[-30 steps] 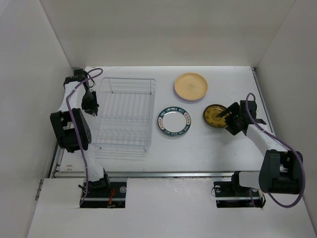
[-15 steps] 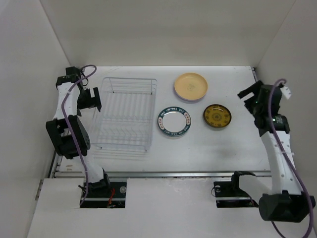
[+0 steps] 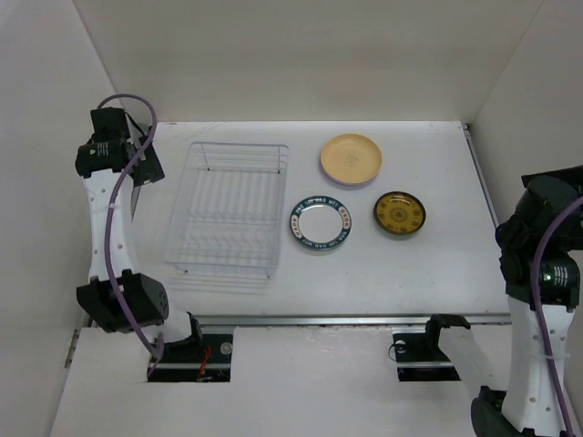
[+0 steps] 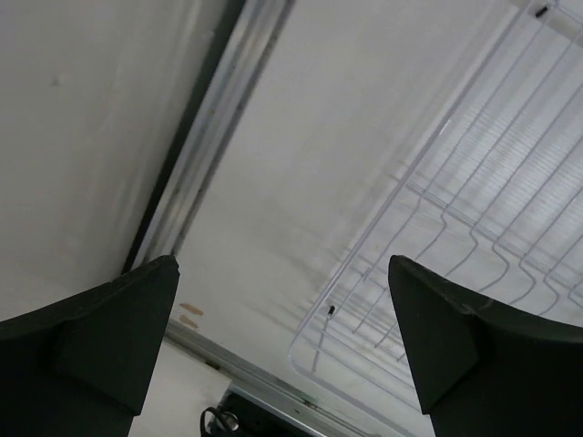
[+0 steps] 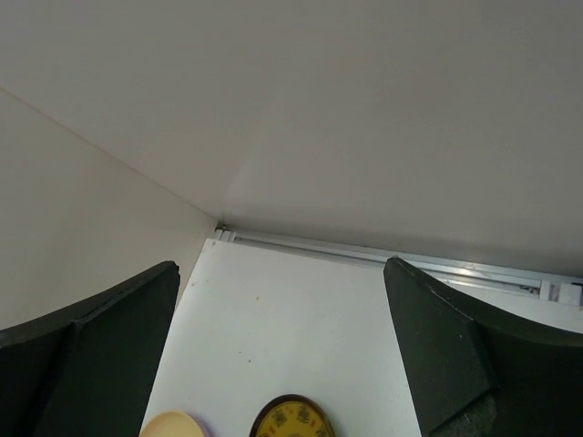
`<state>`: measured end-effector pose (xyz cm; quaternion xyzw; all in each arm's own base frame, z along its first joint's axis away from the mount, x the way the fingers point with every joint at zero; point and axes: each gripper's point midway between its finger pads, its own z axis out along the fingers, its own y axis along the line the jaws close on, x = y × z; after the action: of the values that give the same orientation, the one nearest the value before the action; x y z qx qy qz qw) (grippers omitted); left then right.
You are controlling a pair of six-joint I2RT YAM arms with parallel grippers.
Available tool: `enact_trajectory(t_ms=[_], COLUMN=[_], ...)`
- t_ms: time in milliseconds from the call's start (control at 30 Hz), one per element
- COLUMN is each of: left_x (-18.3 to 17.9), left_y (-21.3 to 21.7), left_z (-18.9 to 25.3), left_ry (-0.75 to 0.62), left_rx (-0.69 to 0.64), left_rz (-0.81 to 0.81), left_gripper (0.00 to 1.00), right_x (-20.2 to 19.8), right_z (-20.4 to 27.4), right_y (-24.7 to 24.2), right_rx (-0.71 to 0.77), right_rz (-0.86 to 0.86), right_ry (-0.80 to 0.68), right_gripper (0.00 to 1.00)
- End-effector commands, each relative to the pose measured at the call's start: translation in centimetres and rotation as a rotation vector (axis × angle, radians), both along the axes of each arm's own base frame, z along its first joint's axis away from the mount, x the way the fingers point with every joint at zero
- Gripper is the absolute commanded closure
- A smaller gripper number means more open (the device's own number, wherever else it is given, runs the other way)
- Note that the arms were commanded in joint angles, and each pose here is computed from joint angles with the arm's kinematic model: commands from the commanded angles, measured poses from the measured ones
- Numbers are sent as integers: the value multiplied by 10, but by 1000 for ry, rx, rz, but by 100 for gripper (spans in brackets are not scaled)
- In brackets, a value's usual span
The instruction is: Unload the plates from the dish rack
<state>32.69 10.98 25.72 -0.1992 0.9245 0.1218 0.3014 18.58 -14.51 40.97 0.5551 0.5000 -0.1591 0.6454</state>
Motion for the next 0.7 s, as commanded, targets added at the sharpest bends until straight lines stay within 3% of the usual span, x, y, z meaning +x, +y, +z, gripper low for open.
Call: enact_trajectory(t_ms=[0,300,667], left_x=[-24,-54,-61], left_y=[17,10,-1], left_z=[37,29,31], left_ry=[-107,-119,-166], left_rx=[110,116,83], left_rz=[117,98,64], left_gripper=[0,0,0], right_x=[-22,-21,-32], right_z=[-3,-8,-7], right_y=[-6,8,13], right_rx=[-14,-12,-14], right_rz=[-67,28,62], right_ry=[8,-40,-75], right_gripper=[0,0,0])
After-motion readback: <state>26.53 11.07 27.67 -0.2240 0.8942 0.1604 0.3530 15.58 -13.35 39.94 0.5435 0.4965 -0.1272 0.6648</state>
